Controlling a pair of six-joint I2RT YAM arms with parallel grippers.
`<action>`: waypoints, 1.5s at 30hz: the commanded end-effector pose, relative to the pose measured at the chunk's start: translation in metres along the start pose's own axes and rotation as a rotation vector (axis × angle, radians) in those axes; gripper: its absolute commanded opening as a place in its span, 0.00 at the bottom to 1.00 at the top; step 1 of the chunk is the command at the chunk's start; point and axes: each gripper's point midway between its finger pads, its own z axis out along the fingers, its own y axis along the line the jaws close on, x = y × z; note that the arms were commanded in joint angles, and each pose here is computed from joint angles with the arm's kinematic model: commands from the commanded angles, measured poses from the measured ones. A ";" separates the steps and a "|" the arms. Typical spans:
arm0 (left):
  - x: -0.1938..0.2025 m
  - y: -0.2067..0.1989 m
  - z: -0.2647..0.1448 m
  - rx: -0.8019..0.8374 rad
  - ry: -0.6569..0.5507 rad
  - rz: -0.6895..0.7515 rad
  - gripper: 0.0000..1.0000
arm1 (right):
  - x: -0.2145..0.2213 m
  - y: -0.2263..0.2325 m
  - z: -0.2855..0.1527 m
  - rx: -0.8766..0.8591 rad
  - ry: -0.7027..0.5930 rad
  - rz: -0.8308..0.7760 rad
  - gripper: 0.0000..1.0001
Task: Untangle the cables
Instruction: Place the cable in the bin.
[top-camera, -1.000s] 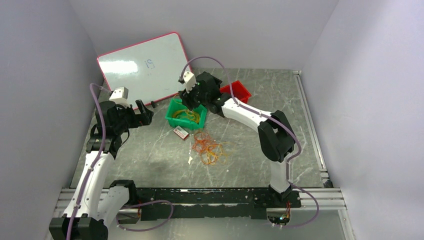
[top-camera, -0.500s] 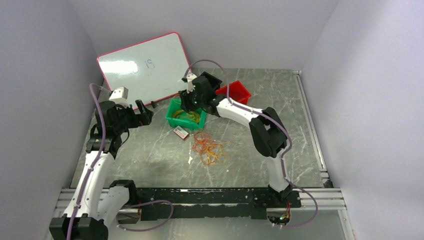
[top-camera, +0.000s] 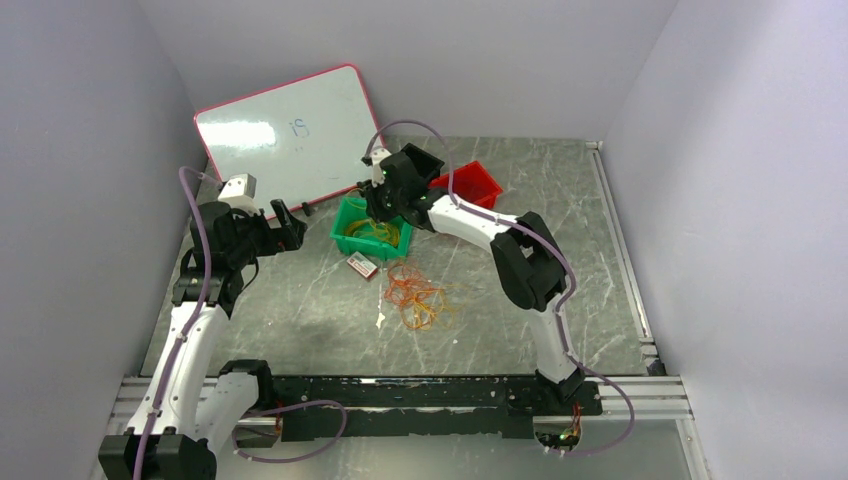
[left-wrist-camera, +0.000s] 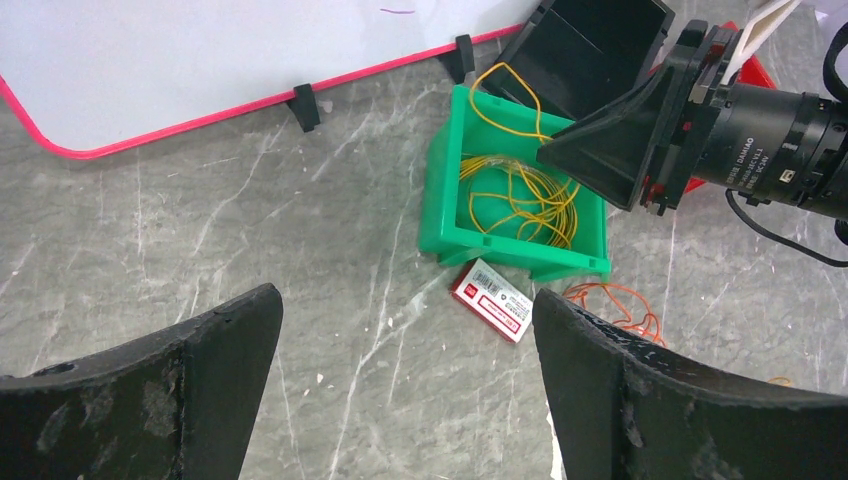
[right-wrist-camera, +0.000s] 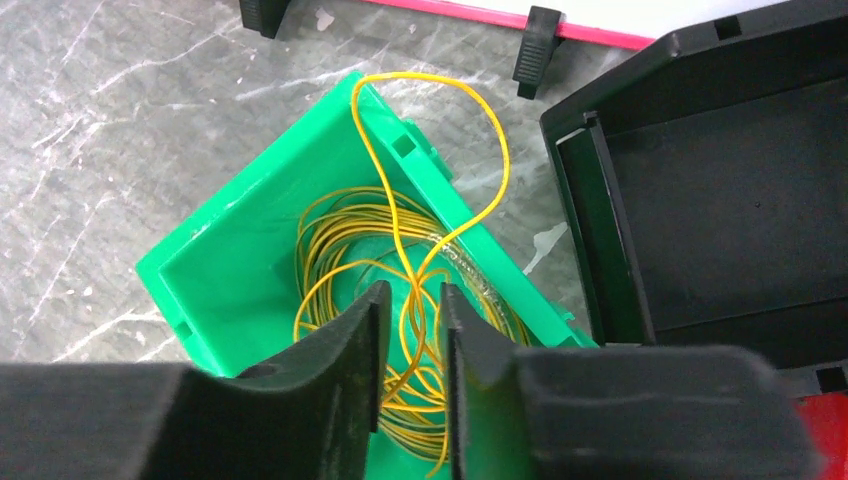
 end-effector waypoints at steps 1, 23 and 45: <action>-0.010 -0.001 0.000 0.013 -0.039 0.010 1.00 | -0.001 -0.003 0.004 0.011 0.004 -0.026 0.22; -0.009 -0.002 0.000 0.024 -0.037 0.009 1.00 | 0.046 0.003 -0.029 -0.121 0.239 -0.304 0.00; -0.008 -0.002 0.002 0.027 -0.029 0.010 1.00 | 0.026 0.003 -0.002 -0.105 0.135 -0.282 0.23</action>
